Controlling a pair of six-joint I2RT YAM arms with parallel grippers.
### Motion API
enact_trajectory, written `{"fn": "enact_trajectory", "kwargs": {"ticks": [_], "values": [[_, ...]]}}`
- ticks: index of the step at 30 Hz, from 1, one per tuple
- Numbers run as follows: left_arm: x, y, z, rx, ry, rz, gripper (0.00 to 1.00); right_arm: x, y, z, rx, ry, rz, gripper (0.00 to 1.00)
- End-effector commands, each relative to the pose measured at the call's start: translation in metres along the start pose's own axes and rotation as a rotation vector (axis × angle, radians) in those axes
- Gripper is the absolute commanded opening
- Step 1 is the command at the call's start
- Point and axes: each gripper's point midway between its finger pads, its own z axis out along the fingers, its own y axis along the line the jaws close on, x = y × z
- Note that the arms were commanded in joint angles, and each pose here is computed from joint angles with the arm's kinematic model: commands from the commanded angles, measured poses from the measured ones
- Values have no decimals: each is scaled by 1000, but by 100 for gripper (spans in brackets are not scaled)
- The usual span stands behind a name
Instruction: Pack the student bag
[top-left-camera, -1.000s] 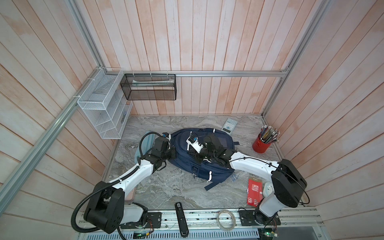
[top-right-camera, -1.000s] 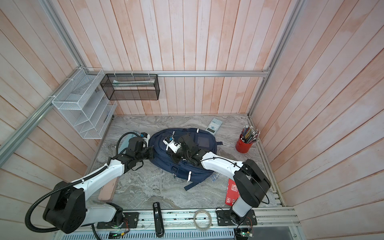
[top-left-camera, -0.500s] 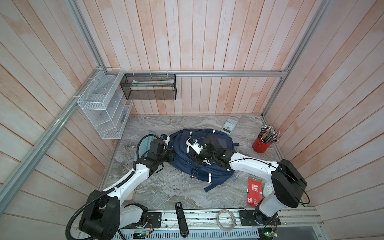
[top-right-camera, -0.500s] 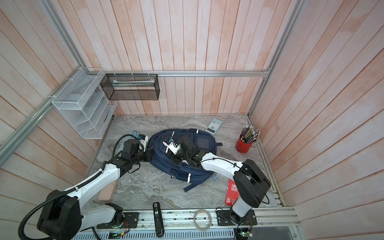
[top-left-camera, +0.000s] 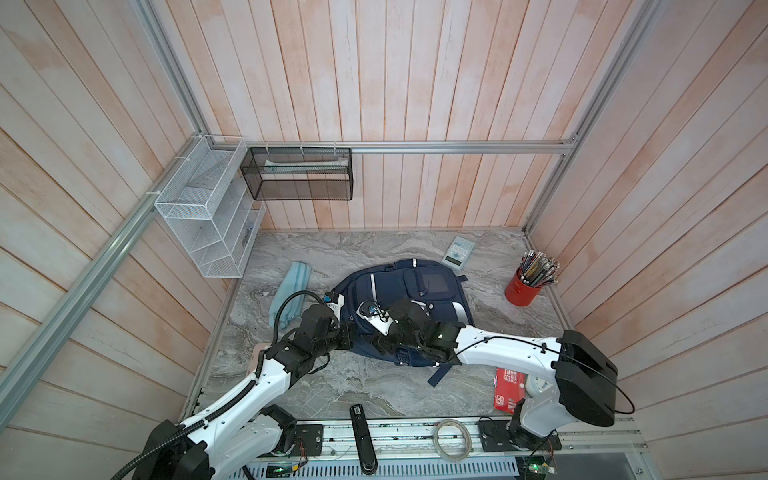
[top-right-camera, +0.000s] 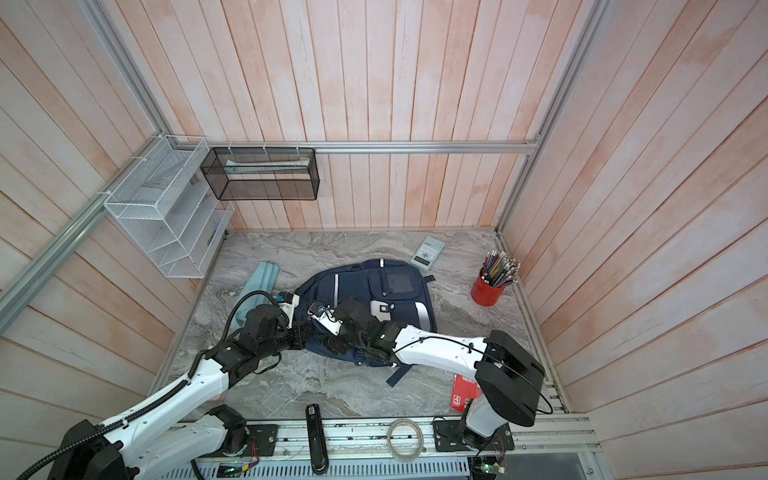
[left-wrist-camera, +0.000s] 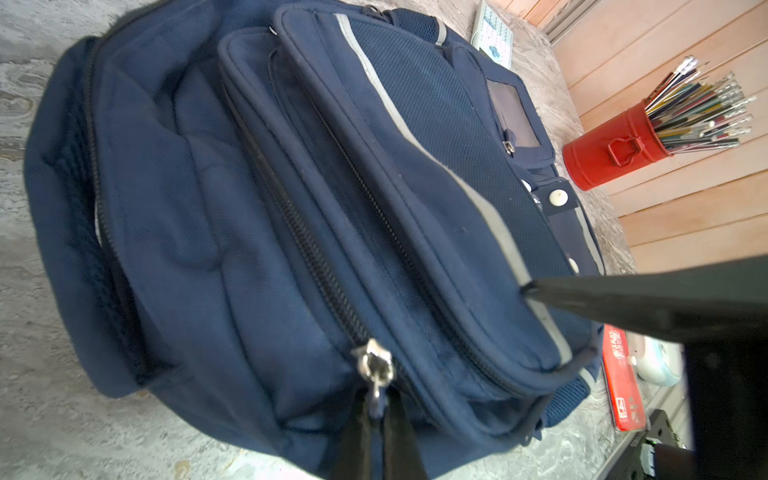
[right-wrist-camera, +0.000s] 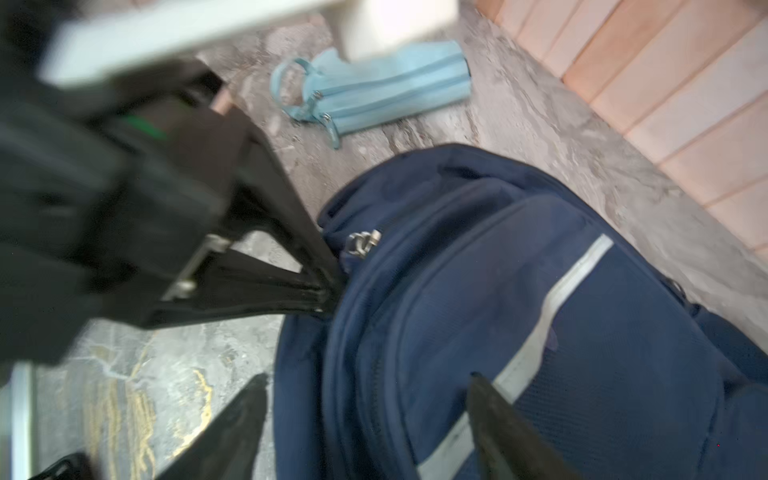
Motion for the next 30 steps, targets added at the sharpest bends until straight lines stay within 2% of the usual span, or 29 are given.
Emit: {"fn": "enact_trajectory", "kwargs": {"ticks": [1,2,6,9,11,15,19,24,28,30], "values": [[-4,-13,-5,48,-5,-1,0,10,-27,13,147,62,-8,54],[-4,-13,-6,48,-1,-1,0,9,-30,14,168,57,-10,46],[-3,-12,-7,41,5,3,0,6,-28,20,170,45,-19,0],[-5,2,-7,-36,-1,-6,0,9,-19,20,120,59,-30,0],[-12,15,-9,-87,-4,-26,0,14,-5,17,39,74,-56,0],[-37,42,-17,-172,-12,-62,0,24,21,11,-74,104,-126,0],[-58,61,-17,-201,-22,-109,0,32,31,9,-80,133,-187,0],[-88,91,-5,-335,-83,-121,0,27,45,1,-128,96,-206,0],[-125,88,7,-229,-151,-101,0,26,46,-9,-131,40,-232,0],[-131,86,11,-217,-144,-94,0,26,30,-10,-62,7,-236,0]]}}
